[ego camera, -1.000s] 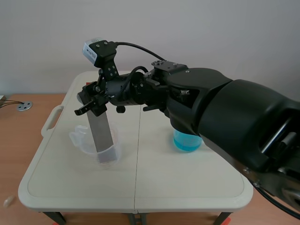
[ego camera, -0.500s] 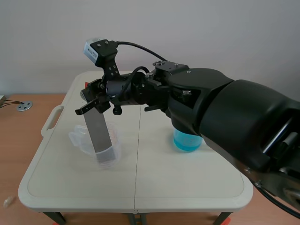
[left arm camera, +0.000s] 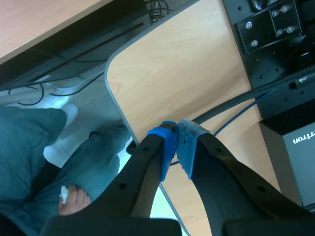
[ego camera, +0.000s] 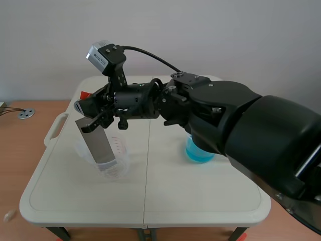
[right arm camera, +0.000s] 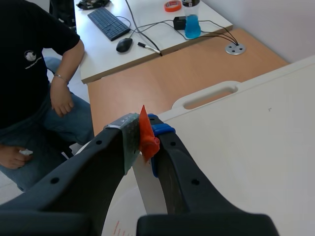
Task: Hold the metal plate by the orange handle, dip it into the blue solution, take it out and point at it, then put the plate back in the beaker on the left.
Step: 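Lift the metal plate out of the left beaker, then move the plate over the blue solution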
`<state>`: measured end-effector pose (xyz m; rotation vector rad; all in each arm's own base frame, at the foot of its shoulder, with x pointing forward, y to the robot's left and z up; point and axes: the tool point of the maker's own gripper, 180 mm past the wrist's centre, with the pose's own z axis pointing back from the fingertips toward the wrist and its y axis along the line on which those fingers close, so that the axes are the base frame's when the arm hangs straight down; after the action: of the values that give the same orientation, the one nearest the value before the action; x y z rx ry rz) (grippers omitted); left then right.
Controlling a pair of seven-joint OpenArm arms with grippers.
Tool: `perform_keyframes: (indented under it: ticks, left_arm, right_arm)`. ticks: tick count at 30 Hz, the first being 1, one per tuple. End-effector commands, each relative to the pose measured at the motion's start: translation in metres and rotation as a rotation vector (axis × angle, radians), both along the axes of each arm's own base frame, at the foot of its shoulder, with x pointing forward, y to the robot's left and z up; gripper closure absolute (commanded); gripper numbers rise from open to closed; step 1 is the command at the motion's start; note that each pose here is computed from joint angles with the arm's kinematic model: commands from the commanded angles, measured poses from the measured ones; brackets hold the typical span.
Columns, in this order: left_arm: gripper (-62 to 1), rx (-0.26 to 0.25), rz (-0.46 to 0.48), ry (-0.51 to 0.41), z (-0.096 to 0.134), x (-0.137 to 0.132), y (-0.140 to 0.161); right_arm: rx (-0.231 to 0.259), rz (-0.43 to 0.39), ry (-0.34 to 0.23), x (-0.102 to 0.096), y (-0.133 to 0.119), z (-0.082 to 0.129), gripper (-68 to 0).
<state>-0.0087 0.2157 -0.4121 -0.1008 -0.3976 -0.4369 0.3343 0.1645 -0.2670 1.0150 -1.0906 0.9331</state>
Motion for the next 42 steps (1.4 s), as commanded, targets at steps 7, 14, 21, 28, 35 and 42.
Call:
perform_keyframes:
  ticks: [7,14,21,28,35,42]
  left_arm:
    - [-1.9,-0.013,0.009,-0.008,0.001,0.001,-0.003]
    - [-1.9,0.003,0.019,-0.004,-0.005,0.002,0.004]
    - [-1.9,0.003,0.019,-0.004,-0.005,0.002,0.003]
    - [-1.9,0.003,0.02,-0.002,-0.005,0.001,0.003]
    - [-1.9,0.002,0.02,-0.003,-0.005,0.001,0.003]
    - [-1.9,0.002,0.02,-0.003,-0.005,0.001,0.003]
  right_arm:
    - [0.087,0.022,-0.12,-0.004,-0.007,0.047,-1.3]
    - [0.12,0.007,-0.184,-0.004,-0.017,0.071,-1.3]
    - [0.088,0.005,-0.245,-0.009,-0.025,0.087,-1.3]
    - [0.081,-0.018,-0.291,-0.015,-0.03,0.104,-1.3]
    - [0.076,-0.051,-0.319,-0.019,-0.039,0.119,-1.3]
    - [0.047,-0.098,-0.342,-0.018,-0.051,0.131,-1.3]
